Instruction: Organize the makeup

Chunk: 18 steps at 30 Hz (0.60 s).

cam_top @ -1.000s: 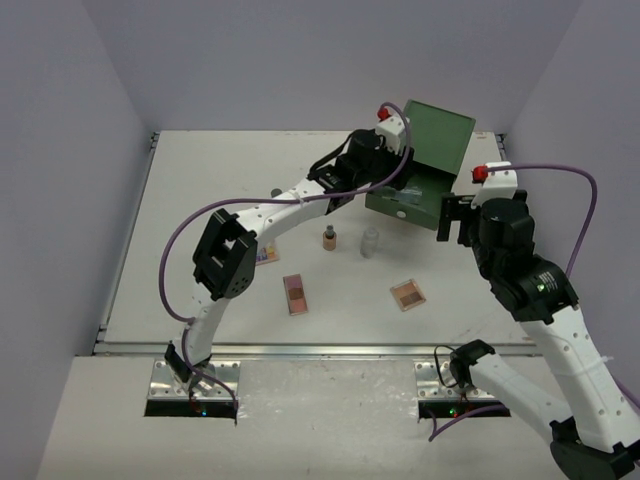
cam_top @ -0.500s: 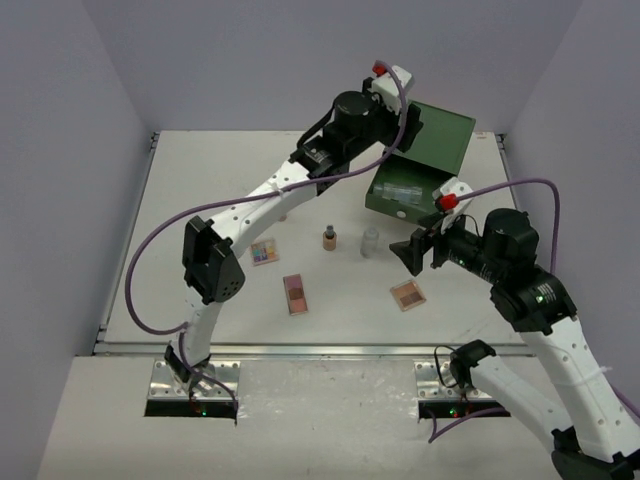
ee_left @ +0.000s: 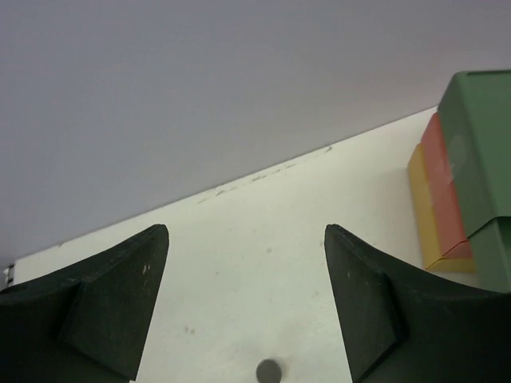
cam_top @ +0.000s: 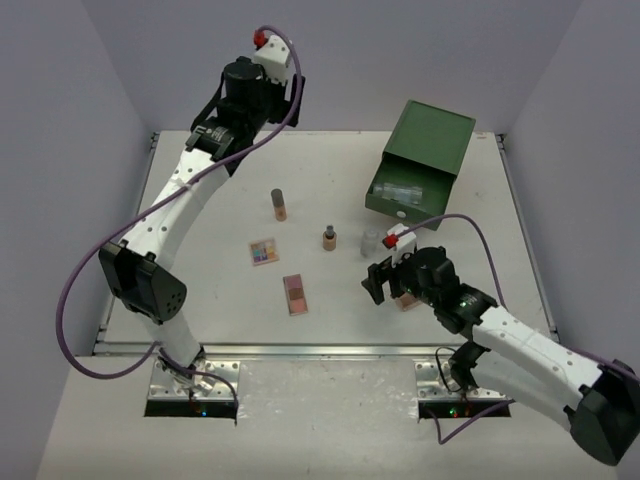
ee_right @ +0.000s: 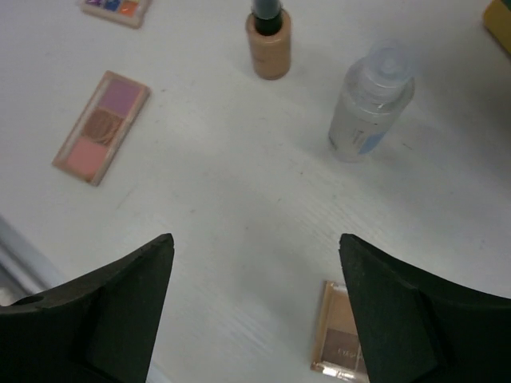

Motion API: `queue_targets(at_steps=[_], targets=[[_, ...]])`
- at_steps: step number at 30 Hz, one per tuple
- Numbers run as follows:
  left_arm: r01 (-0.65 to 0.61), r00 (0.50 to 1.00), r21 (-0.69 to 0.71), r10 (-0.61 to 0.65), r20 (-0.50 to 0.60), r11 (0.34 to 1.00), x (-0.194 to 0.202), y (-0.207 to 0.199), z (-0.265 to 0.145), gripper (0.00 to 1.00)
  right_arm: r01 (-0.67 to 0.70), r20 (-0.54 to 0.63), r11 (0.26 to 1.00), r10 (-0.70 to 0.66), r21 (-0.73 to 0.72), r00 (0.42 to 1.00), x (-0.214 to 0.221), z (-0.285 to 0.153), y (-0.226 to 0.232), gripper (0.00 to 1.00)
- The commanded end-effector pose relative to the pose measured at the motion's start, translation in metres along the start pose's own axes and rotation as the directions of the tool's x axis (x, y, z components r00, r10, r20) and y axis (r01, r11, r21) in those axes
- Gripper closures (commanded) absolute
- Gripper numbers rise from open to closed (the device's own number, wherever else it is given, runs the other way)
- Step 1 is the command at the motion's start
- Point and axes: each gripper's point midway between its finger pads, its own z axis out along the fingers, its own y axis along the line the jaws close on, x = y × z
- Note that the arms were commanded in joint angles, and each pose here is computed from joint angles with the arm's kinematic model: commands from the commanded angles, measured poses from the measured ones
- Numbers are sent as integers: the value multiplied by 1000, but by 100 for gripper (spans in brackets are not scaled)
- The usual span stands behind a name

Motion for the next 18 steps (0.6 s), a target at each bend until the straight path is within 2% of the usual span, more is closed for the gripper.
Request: queue_targets(at_steps=[1, 6, 14, 18], targets=[[14, 998, -4, -14, -66, 1000, 15, 10, -30, 21, -133, 269, 957, 61, 257, 961, -46, 16, -44, 13], [19, 995, -32, -22, -102, 999, 32, 22, -40, 19, -187, 290, 928, 91, 323, 953, -45, 32, -57, 16], [21, 994, -53, -27, -110, 998, 38, 32, -43, 18, -196, 277, 927, 106, 319, 955, -37, 63, -55, 19], [22, 993, -51, -28, -118, 998, 42, 31, -42, 18, -194, 246, 922, 113, 336, 963, -32, 77, -57, 28]])
